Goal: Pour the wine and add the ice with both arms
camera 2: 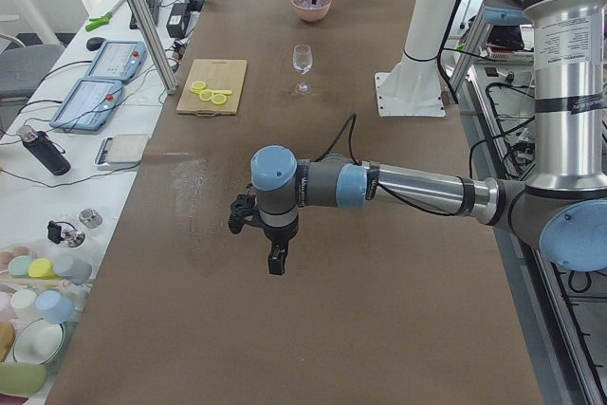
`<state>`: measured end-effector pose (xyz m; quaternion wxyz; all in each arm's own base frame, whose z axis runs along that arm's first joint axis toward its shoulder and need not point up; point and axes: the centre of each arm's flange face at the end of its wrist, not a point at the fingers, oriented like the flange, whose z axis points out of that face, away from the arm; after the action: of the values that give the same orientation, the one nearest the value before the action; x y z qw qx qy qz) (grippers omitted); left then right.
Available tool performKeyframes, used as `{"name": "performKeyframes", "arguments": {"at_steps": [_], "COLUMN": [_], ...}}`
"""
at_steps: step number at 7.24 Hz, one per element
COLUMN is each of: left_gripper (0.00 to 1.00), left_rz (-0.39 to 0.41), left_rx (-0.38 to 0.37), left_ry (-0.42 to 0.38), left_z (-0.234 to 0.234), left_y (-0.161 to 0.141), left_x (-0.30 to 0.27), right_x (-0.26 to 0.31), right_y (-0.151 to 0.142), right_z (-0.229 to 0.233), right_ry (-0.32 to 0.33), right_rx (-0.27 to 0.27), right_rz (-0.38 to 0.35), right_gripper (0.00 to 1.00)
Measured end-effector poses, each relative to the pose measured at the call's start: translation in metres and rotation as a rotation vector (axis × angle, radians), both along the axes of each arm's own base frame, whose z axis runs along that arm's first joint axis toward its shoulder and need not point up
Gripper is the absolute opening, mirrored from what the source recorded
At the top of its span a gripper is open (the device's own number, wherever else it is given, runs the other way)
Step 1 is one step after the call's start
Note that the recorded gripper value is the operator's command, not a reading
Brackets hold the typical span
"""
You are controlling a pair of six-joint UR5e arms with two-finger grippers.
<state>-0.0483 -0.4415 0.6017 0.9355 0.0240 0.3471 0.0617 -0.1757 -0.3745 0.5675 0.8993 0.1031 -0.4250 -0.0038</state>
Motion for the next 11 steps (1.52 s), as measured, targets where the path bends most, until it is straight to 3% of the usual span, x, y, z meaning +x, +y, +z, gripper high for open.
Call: {"name": "performKeyframes", "arguments": {"at_steps": [2, 5, 7, 10, 11], "left_gripper": [0.98, 0.98, 0.98, 0.98, 0.98], "left_rz": [0.0, 0.0, -0.001, 0.001, 0.001], "left_rx": [0.0, 0.002, 0.001, -0.005, -0.007], "left_ry": [0.0, 0.0, 0.0, 0.0, 0.0], "left_z": [0.0, -0.001, 0.0, 0.003, 0.003], "left_y": [0.0, -0.001, -0.001, 0.0, 0.0], "left_x": [0.0, 0.0, 0.0, 0.001, 0.001], "right_x": [-0.002, -0.004, 0.001, 0.004, -0.006], "right_y": [0.001, 0.002, -0.001, -0.033, -0.052], "right_z": [0.001, -0.003, -0.026, -0.095, -0.118], "right_ry": [0.002, -0.002, -0.03, -0.103, -0.102], "right_rx": [0.0, 0.007, 0.039, 0.135, 0.135], "right_rz": [-0.005, -0.011, -0.003, 0.045, 0.052], "right_gripper": [0.01, 0.0, 0.0, 0.0, 0.0]}}
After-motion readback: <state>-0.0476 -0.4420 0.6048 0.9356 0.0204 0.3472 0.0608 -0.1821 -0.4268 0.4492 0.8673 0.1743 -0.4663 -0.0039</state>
